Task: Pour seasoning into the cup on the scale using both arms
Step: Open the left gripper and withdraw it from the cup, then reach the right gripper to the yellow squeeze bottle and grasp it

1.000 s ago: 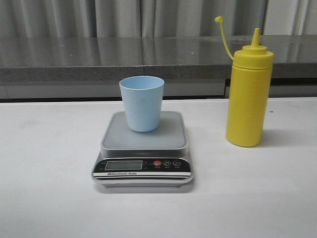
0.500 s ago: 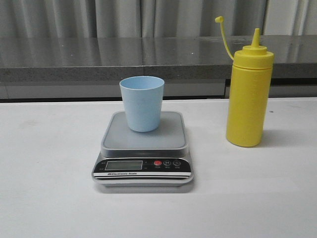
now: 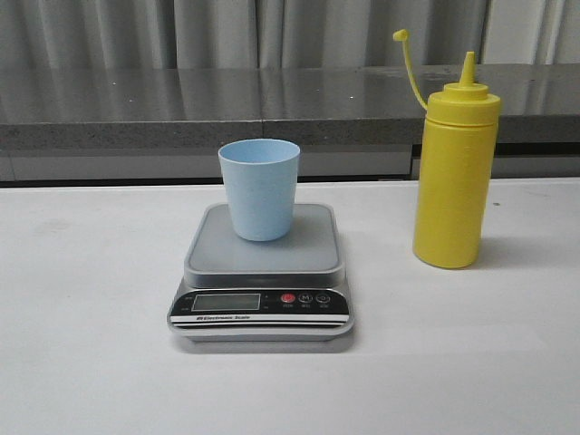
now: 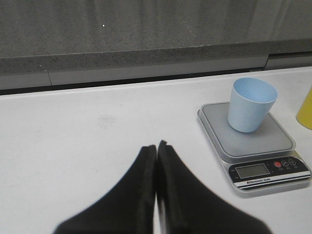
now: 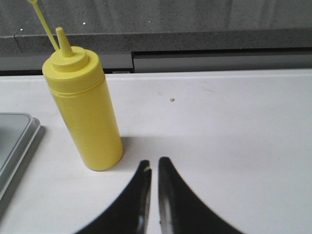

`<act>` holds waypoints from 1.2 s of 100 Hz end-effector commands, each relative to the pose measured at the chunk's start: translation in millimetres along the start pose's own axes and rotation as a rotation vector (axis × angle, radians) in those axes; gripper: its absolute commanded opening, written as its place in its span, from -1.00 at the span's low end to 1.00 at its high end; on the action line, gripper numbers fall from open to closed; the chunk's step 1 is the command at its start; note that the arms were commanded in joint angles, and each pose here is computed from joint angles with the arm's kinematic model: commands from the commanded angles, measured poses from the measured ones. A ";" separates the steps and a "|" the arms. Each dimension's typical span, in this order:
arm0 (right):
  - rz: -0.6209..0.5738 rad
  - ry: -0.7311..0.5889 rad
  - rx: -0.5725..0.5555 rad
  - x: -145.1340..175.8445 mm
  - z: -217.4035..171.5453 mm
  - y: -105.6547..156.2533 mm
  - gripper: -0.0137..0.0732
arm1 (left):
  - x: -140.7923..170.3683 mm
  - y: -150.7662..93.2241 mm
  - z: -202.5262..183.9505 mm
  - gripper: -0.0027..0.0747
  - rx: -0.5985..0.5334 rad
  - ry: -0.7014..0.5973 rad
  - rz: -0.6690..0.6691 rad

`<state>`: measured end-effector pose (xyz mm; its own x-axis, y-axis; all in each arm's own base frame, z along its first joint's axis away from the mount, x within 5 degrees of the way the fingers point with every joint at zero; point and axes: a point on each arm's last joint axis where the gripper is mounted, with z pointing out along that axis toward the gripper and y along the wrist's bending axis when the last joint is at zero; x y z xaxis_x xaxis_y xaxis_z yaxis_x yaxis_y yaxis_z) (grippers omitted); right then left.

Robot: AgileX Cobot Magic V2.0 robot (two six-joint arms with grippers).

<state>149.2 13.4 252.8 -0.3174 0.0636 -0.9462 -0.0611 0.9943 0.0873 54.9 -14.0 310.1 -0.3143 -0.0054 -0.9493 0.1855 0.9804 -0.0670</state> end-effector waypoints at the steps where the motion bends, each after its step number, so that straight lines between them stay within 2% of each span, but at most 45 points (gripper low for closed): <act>1: -0.011 -0.126 -0.052 -19.4 10.9 8.0 0.04 | -13.9 -0.8 -3.3 -0.98 0.003 -0.090 -0.021; 13: -0.027 -0.113 -0.124 -13.3 31.3 21.2 0.69 | -13.9 -0.8 -3.3 -0.98 0.003 -0.090 -0.021; 19: -0.032 -0.121 -0.154 -10.8 40.3 27.3 0.86 | -13.9 -0.8 -3.3 -0.98 0.003 -0.090 -0.021; 27: -0.036 -0.121 -0.181 -5.4 52.8 33.3 0.80 | -13.9 -0.8 -3.3 -0.98 0.003 -0.090 -0.021; 84: -0.005 -0.219 -0.239 32.4 119.4 41.8 0.80 | -13.9 -0.8 -3.3 -0.98 0.003 -0.090 -0.021; 120: 0.024 -0.207 -0.259 28.5 161.3 50.0 0.80 | -13.9 -0.8 -3.3 -0.98 0.003 -0.090 -0.021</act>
<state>279.5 75.0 160.5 -0.2487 0.0954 -0.9639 -0.2665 0.9500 0.1628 54.9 -13.9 310.1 -0.3141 -0.0062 -0.9494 0.1833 0.9808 -0.0670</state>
